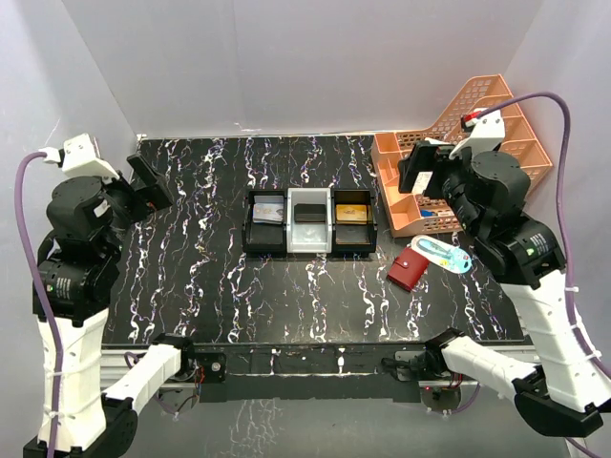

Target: Take the credit cards out of the card holder

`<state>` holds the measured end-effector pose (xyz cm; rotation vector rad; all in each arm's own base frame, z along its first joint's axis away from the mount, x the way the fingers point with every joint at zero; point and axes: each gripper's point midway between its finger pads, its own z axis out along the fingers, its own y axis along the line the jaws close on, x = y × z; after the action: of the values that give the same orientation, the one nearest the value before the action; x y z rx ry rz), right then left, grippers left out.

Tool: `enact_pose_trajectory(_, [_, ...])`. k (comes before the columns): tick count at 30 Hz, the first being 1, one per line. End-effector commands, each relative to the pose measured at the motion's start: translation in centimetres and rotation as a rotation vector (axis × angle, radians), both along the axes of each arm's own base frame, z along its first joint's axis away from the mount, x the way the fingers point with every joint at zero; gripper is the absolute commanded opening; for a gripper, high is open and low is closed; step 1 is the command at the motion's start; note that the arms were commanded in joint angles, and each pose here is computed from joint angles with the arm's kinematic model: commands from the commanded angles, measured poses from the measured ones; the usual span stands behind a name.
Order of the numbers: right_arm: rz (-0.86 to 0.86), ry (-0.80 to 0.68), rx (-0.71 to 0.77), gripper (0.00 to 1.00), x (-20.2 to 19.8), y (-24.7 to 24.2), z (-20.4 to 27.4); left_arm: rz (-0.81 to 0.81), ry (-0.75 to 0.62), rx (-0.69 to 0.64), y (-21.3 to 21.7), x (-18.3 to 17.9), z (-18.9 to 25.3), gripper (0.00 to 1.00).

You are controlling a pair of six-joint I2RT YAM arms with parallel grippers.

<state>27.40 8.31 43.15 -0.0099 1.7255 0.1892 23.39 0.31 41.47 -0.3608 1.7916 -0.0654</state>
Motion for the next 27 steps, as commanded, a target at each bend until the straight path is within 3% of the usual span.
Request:
enact_pose_trajectory(1, [0.024,0.018,0.047,0.98,0.5,0.3,-1.4,-0.016,-0.007,0.003,-0.3,1.9,-0.6,0.99])
enact_pose_trajectory(8, [0.015,0.206,0.086,0.98,1.6,-0.2,-8.8,-0.113,0.092,-0.027,-2.1,4.2,-5.1,0.99])
enact_pose_trajectory(16, [-0.171,0.510,0.161,0.98,1.6,-2.8,-19.8,-0.349,0.319,-0.215,-7.2,5.8,-14.1,0.99])
enact_pose_trajectory(21, [-0.318,0.657,0.183,0.98,0.9,-4.7,-25.6,-0.509,0.413,-0.345,-10.5,4.6,-17.9,0.99])
enact_pose_trajectory(27, [-0.404,0.776,0.216,0.98,0.6,-5.4,-30.5,-0.597,0.483,-0.399,-11.8,2.0,-19.9,0.99])
